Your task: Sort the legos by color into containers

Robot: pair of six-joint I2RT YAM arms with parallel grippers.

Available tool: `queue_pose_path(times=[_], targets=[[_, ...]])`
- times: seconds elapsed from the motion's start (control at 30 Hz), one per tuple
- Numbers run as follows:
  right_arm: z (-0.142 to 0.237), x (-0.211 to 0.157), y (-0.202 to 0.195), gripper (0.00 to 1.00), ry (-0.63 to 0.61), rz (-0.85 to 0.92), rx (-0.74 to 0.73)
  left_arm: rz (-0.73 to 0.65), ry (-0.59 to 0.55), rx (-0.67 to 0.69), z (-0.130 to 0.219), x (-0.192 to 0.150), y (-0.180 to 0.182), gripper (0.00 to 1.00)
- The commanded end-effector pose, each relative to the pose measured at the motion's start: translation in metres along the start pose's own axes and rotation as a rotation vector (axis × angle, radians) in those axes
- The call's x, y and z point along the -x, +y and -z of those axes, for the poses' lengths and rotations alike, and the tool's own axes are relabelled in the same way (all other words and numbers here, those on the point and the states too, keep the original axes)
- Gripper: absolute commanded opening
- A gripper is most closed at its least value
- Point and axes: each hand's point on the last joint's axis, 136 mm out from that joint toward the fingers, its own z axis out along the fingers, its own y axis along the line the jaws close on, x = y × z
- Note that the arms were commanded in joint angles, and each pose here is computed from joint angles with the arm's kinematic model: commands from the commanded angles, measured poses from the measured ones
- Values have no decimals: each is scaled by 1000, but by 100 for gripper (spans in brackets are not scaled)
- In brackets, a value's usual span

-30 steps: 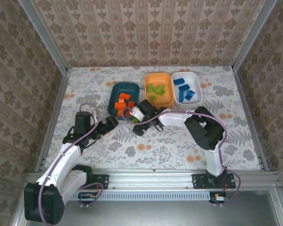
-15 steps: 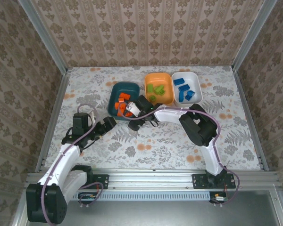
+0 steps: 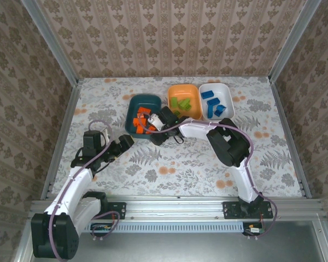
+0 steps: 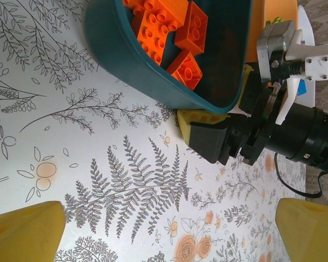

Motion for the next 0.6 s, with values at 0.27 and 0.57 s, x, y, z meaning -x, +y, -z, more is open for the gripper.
queue_pose_path(times=[0.27, 0.57], targets=[[32, -40, -3, 69, 88, -116, -17, -27, -3, -27, 4, 1, -6, 100], [83, -71, 9, 70, 83, -246, -12, -30, -15, -34, 7, 4, -10, 100]])
